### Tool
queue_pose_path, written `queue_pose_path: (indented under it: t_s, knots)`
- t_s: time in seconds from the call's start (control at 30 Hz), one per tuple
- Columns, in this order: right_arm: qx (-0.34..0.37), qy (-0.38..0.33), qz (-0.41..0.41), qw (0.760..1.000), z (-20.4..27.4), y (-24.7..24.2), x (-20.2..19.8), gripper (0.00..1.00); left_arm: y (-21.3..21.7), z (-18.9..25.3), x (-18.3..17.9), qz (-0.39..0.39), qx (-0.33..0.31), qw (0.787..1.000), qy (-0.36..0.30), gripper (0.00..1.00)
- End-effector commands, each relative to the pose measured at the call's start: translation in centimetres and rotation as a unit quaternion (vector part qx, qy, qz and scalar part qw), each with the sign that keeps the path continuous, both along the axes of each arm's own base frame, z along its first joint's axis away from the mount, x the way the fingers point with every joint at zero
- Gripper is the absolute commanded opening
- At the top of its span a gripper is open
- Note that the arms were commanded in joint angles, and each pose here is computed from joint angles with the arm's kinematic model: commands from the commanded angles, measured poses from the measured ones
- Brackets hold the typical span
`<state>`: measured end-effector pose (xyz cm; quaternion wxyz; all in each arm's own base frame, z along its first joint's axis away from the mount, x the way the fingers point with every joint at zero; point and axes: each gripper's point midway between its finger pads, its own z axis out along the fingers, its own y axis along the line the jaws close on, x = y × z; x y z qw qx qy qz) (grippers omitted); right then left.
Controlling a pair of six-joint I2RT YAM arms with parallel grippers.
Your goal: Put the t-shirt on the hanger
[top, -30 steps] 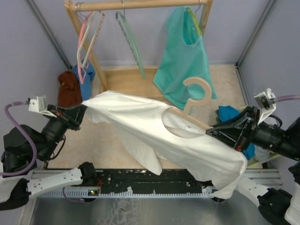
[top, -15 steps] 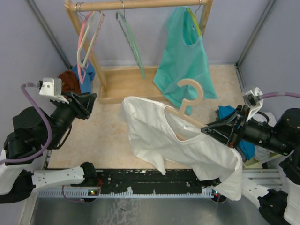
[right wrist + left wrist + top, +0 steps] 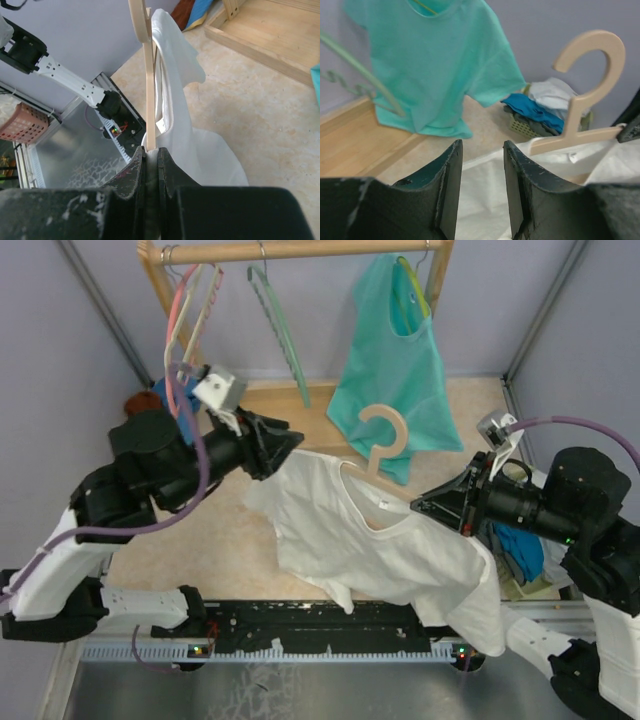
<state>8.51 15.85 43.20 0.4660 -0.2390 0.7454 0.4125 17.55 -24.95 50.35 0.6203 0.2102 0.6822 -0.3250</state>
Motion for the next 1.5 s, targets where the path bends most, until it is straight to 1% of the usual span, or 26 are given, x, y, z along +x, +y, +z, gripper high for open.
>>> queue_pose_path:
  t_s: [0.0,0.23,0.33,0.6,0.87,1.03,1.37,1.47]
  knots:
    - [0.032,-0.050,0.000,0.998,2.9,1.2,1.9,0.00,-4.3,1.4,-1.5,-0.088,-0.036,0.995,0.004,0.45]
    - [0.039,-0.049,0.018,0.998,3.4,2.2,2.5,0.00,-7.7,1.5,-1.3,-0.121,-0.042,0.992,0.004,0.46]
    - [0.043,-0.051,0.020,0.998,3.6,2.4,2.6,0.00,-8.3,1.5,-1.4,-0.130,-0.045,0.990,0.006,0.46]
    - [0.049,-0.052,0.029,0.997,4.0,2.9,2.8,0.00,-9.6,0.2,-0.4,-0.120,-0.029,0.992,0.020,0.47]
    - [0.050,-0.051,0.020,0.997,4.3,3.2,3.6,0.00,-11.2,0.2,-0.8,-0.131,-0.030,0.991,0.025,0.47]
    - [0.047,-0.047,0.001,0.998,4.3,3.1,4.6,0.00,-11.8,-0.4,-0.7,-0.116,-0.021,0.993,0.032,0.47]
    - [0.059,-0.046,-0.026,0.997,5.0,3.1,5.8,0.00,-11.7,-2.3,0.8,-0.034,0.016,0.999,0.039,0.47]
    - [0.065,-0.049,-0.026,0.996,5.2,3.1,5.7,0.00,-11.9,-2.5,1.0,-0.029,0.018,0.999,0.037,0.47]
